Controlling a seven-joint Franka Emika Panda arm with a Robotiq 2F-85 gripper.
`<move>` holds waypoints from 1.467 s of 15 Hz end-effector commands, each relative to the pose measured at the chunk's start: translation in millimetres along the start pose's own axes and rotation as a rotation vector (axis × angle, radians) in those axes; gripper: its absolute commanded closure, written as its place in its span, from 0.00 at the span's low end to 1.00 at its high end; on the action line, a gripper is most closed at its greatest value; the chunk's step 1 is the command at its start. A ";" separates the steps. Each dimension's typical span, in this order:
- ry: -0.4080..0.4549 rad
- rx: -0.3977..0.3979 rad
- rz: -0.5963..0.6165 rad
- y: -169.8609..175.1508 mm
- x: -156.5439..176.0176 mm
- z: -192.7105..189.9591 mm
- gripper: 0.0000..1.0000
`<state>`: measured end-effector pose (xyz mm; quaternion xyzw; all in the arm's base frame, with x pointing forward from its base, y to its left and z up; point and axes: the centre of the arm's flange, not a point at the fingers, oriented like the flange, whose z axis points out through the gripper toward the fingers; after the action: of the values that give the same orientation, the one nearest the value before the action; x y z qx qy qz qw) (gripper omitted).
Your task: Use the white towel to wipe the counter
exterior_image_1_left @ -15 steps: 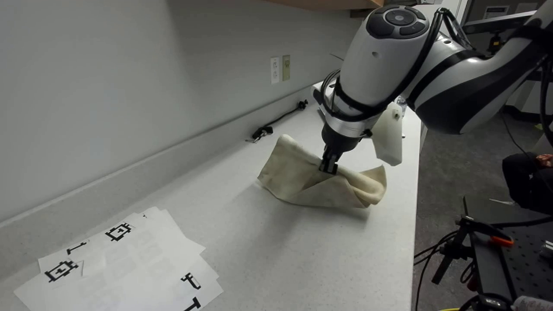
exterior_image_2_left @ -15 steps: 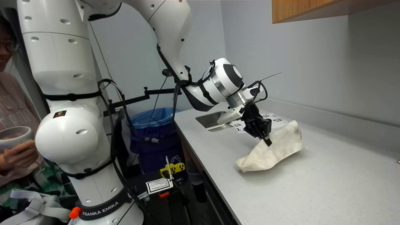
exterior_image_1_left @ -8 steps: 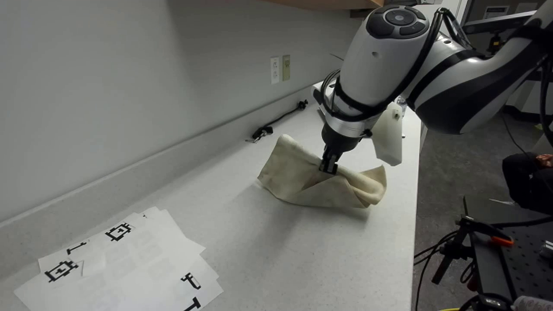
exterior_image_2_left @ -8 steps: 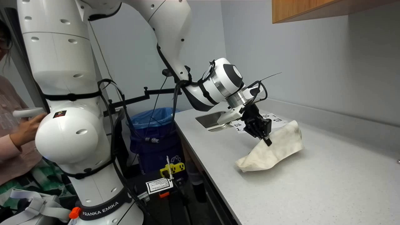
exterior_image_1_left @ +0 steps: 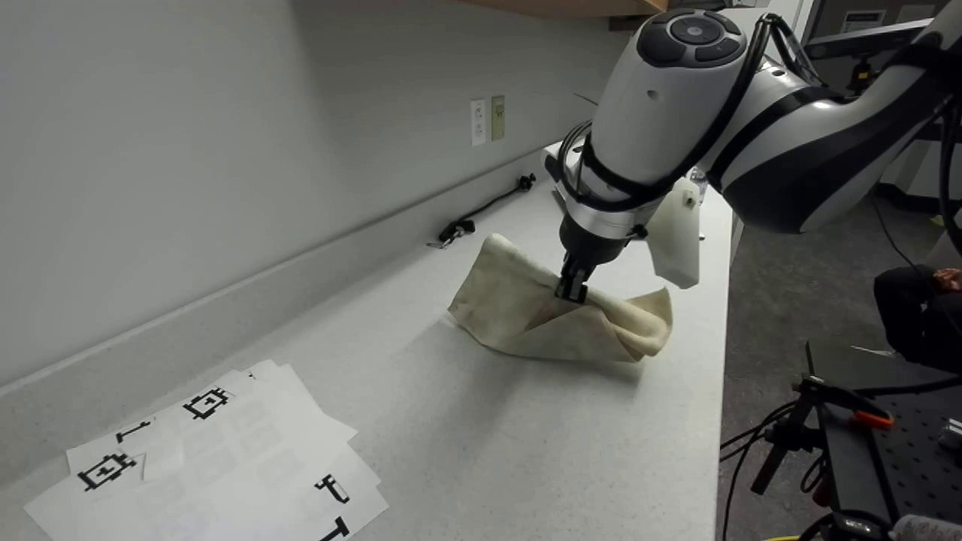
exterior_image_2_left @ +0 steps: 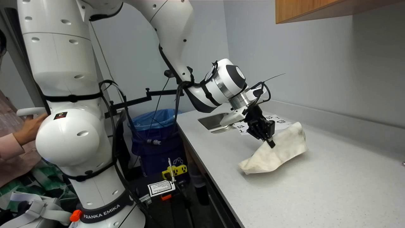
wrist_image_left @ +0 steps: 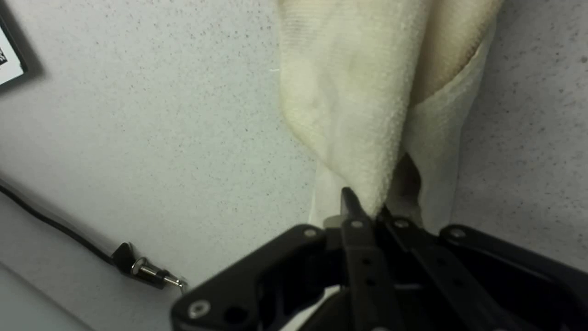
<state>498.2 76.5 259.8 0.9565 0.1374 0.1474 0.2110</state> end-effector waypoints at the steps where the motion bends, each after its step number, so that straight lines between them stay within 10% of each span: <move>1: 0.000 0.000 0.000 0.0 0.0 0.0 0.96; 22: -0.117 -0.054 0.487 86.9 -46.2 49.5 0.99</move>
<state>490.7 -30.5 245.3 0.9641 -0.0754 0.1316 0.2179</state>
